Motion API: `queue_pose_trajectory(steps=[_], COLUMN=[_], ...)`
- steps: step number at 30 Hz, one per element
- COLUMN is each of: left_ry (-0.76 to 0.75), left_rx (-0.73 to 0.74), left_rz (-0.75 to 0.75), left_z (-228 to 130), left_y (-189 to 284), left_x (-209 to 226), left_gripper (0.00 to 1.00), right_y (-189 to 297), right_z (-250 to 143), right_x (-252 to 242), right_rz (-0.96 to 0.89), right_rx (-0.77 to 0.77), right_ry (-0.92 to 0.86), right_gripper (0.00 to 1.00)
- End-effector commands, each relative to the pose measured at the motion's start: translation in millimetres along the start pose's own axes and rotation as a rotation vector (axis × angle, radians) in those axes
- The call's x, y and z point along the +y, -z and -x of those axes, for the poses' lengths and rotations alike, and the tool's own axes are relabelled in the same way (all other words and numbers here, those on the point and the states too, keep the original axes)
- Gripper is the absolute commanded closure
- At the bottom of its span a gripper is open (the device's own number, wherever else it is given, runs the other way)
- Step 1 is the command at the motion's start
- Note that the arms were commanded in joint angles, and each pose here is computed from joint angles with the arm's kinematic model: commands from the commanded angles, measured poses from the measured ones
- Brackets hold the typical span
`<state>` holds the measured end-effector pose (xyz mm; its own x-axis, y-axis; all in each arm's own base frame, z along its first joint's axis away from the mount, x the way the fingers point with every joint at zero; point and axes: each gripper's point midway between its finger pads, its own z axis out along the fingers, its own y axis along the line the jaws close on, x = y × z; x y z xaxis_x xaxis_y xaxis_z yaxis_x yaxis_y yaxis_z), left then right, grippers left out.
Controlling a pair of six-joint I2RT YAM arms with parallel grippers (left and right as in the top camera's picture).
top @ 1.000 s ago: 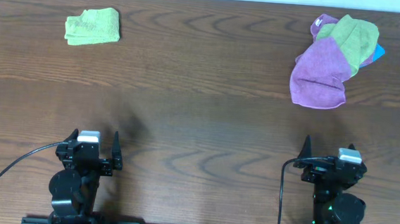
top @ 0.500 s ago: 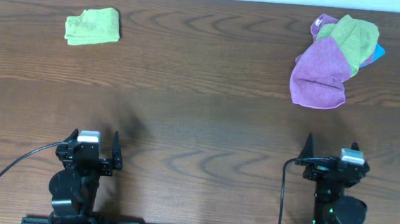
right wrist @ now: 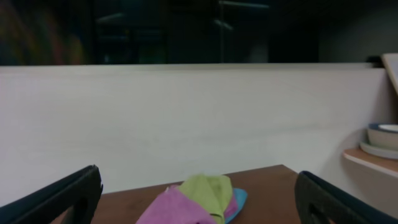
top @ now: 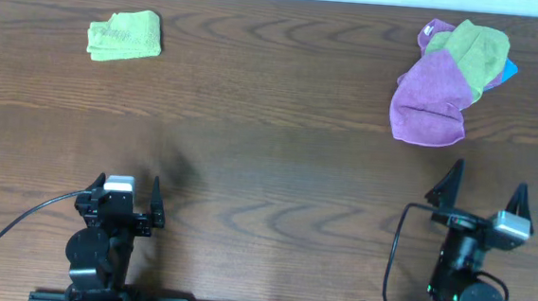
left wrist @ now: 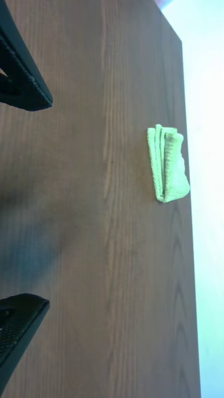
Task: Fold the cloth
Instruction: 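Reach the right gripper to the purple cloth on the pile and grasp it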
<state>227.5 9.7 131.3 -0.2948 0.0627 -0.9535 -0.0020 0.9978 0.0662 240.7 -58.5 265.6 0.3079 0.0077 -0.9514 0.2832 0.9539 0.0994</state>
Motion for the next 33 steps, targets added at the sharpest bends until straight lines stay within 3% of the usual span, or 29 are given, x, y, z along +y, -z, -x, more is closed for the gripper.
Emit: queue_pose_trajectory(steps=[1,8,13,22,26,33], left_ry=[0.002,0.001,0.001,0.001,0.002,0.002], left_rx=[0.017,0.017,0.017,0.017,0.017,0.017], left_rz=[-0.011,-0.011,-0.011,-0.011,-0.011,-0.011], left_z=[-9.5,-9.5,-9.5,-9.5,-9.5,-9.5], left_y=[-3.0,-3.0,-3.0,-3.0,-3.0,-3.0], left_x=[-2.5,-2.5,-2.5,-2.5,-2.5,-2.5], left_gripper=[0.05,0.05,0.05,0.05,0.05,0.05], right_y=[-15.9,-101.8,-166.8,-253.0,-264.6,-244.2], right_z=[-2.9,-20.3,-65.5,-132.0,-171.9,-226.0], right_x=[-11.7,-11.0,-4.6,32.5,32.6,31.2], right_rz=[-0.069,-0.112,-0.118,0.040,0.018,0.000], right_rx=[0.041,0.236,0.370,0.492,0.610,0.787], right_ry=[-0.047,-0.003,0.021,-0.004,-0.048,-0.093], right_gripper=[0.01,0.01,0.01,0.01,0.01,0.01])
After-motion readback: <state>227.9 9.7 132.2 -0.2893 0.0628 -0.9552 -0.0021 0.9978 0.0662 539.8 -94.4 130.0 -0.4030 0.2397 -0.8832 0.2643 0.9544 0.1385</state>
